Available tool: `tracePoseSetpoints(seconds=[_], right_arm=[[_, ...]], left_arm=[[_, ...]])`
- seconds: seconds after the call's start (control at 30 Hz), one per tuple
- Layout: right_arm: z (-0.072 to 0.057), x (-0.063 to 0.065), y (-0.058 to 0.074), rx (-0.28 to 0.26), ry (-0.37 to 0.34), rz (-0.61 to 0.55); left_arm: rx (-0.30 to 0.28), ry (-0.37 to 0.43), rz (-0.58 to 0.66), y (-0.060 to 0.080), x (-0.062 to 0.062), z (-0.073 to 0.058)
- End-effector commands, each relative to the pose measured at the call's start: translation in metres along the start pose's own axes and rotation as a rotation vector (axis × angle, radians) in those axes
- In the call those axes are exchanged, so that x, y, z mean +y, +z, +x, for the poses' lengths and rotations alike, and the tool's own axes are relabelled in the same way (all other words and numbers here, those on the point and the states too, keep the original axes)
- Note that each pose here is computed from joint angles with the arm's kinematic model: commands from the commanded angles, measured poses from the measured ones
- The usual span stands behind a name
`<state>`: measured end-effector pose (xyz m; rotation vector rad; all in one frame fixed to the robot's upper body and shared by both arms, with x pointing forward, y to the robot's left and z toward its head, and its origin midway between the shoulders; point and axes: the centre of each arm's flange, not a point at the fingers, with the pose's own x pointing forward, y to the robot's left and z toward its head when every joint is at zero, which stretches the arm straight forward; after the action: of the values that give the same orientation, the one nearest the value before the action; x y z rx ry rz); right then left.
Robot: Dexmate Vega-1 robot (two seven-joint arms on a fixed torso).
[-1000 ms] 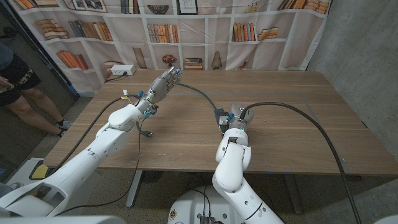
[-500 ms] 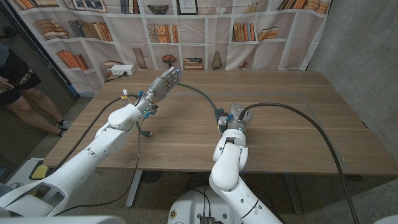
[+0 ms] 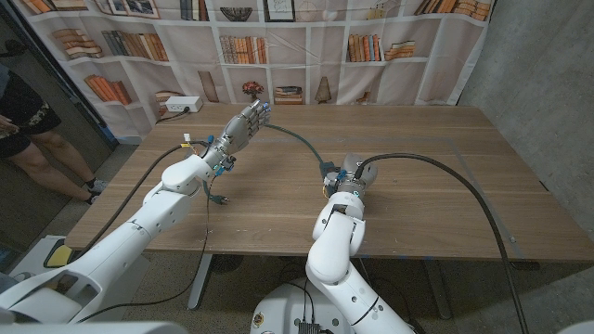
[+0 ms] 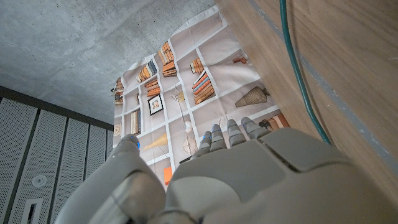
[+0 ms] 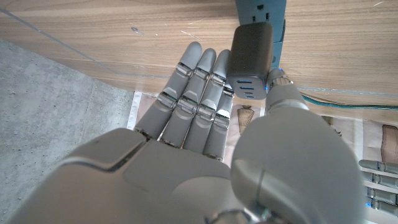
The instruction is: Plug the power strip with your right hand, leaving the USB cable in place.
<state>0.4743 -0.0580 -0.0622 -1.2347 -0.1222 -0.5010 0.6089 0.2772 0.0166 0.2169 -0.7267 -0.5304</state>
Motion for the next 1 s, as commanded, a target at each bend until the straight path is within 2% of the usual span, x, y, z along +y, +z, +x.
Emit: tracePoseSetpoints(seconds=[0.03, 0.37, 1.0], right_arm=[[-0.0025, 0.001, -0.0003, 0.01, 0.003, 0.007], [-0.008, 0.0036, 0.0005, 0.016, -0.004, 0.026], [-0.0033, 0.0086, 0.0014, 0.014, -0.003, 0.028]], left_arm=[[-0.003, -0.002, -0.002, -0.0007, -0.0008, 0.0001], [-0.029, 0.008, -0.009, 0.0013, -0.0023, -0.0034], [-0.02, -0.004, -0.008, 0.0005, -0.0052, -0.0017]])
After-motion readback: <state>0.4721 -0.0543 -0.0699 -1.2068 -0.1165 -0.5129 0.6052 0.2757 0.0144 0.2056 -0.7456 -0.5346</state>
